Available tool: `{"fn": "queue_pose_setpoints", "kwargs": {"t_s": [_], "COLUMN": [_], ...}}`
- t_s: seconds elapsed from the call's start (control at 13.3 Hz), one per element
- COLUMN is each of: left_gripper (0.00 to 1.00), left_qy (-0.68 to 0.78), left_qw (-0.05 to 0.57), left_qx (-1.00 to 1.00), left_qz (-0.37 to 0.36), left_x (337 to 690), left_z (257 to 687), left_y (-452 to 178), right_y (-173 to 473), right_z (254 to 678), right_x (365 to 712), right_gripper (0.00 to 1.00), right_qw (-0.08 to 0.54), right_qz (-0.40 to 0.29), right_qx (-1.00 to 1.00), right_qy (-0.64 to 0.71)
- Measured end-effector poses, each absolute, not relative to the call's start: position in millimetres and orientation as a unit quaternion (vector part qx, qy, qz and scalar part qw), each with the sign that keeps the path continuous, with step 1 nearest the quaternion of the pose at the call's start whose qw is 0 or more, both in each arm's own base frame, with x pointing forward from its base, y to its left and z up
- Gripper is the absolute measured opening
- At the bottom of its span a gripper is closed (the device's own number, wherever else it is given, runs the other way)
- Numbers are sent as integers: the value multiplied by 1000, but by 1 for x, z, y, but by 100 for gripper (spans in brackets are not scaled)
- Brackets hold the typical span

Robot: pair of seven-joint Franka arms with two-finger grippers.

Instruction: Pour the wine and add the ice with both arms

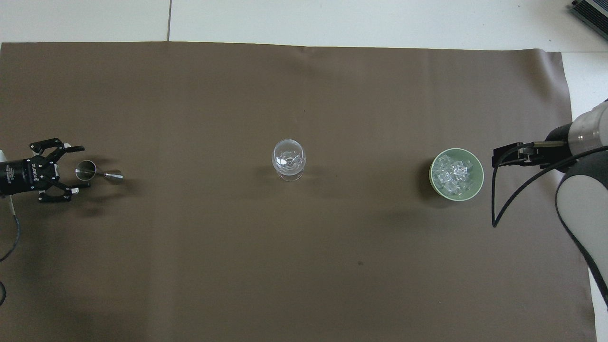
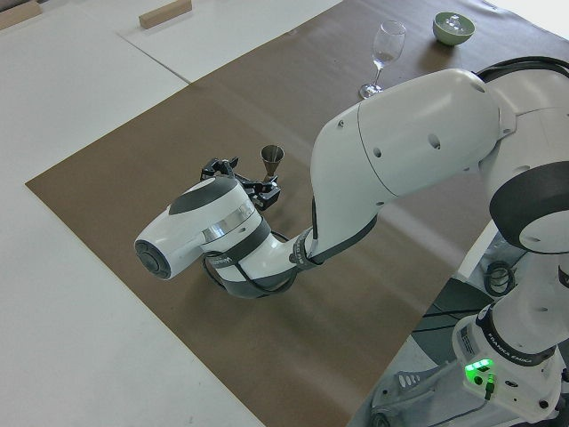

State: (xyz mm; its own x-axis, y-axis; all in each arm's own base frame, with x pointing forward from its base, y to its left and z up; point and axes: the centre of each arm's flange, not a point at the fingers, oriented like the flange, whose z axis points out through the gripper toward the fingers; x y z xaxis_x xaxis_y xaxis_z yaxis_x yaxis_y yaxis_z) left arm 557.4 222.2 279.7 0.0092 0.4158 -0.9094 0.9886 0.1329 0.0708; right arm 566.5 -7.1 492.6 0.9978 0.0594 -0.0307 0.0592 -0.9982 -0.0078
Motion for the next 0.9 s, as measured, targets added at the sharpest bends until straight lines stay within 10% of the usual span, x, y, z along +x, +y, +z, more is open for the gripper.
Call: {"fn": "queue_pose_setpoints", "kwargs": {"t_s": [0.9], "left_gripper": [100], "left_qy": [475], "left_qw": [259], "left_qx": [832], "left_qz": [-126], "left_x": [611], "left_z": [522], "left_y": [114], "right_y": [17], "right_z": [368], "right_x": [575], "right_gripper": [100], "right_qw": [-1], "right_qz": [-2], "right_qx": [-991], "right_qy": [-134]}}
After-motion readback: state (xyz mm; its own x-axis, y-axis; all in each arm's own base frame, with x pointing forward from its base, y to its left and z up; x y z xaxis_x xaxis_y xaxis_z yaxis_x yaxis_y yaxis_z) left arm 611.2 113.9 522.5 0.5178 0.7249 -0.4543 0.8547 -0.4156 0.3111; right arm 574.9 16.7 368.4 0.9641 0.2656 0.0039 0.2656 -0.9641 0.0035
